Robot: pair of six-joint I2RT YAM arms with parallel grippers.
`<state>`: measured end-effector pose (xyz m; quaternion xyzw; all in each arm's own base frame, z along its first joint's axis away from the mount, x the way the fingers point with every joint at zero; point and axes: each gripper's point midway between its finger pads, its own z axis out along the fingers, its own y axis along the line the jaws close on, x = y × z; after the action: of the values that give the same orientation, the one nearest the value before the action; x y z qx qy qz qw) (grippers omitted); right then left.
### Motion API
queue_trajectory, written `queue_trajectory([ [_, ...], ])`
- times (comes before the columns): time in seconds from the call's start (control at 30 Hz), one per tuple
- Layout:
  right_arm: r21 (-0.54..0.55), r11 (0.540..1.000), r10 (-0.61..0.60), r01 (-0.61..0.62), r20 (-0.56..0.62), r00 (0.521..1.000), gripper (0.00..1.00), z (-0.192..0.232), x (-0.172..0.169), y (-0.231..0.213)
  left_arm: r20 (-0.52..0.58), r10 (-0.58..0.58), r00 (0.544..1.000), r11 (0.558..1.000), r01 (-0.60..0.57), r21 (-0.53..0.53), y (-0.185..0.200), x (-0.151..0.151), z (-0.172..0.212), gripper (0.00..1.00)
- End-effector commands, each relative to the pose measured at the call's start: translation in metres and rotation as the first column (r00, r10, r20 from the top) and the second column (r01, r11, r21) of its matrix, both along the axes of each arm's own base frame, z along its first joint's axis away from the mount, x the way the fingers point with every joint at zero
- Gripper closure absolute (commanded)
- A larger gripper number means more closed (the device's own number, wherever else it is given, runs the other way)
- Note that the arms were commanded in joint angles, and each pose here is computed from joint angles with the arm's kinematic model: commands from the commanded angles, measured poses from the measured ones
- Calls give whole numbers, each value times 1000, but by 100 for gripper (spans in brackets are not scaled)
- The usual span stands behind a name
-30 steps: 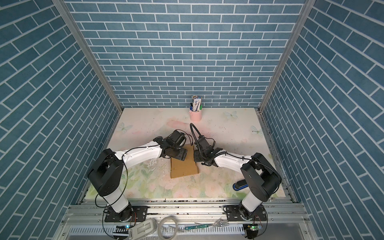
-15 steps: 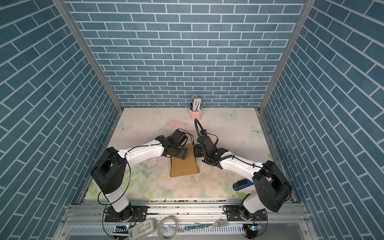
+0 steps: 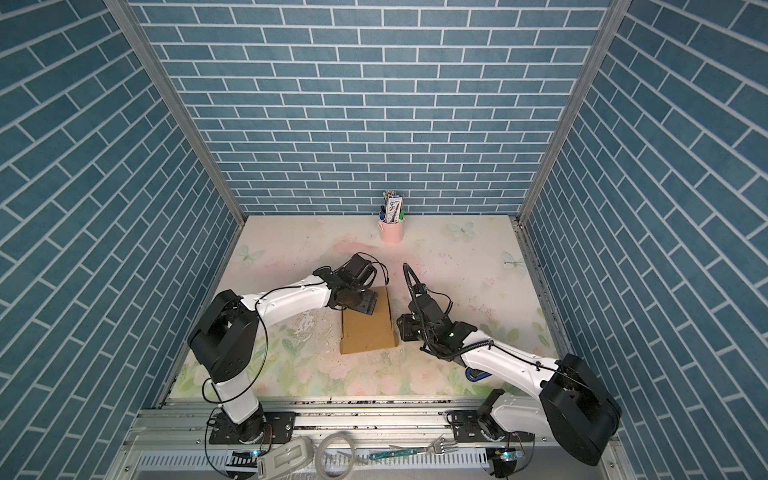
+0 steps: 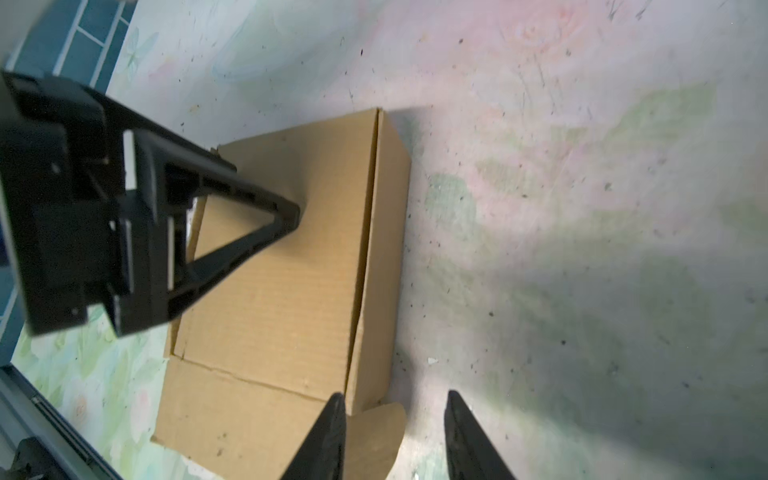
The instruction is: Fold the paper box
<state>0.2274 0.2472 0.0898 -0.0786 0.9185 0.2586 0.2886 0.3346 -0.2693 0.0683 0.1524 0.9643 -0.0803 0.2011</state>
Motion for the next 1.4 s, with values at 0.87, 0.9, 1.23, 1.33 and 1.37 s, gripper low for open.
queue_trajectory([
  [0.87, 128, 992, -13, 23, -77, 997, 58, 5, 11, 40, 63, 92, 994, 973, -76, -217, 30, 11, 90, 20],
  [0.9, 122, 992, -9, 18, -78, 997, 57, 5, 8, 42, 57, 110, 992, 974, -96, -205, 40, 4, 86, 20],
  [1.23, 112, 993, -23, 34, -98, 995, 53, -8, 12, 53, -47, 238, 970, 931, -241, -274, 96, -35, 32, 20],
  [1.33, 100, 995, -17, 27, -98, 995, 52, -10, 16, 58, -55, 235, 970, 911, -240, -335, 91, -26, 27, 20],
  [1.37, 95, 995, -16, 25, -97, 995, 51, -11, 18, 59, -56, 230, 972, 908, -235, -347, 88, -23, 25, 20],
])
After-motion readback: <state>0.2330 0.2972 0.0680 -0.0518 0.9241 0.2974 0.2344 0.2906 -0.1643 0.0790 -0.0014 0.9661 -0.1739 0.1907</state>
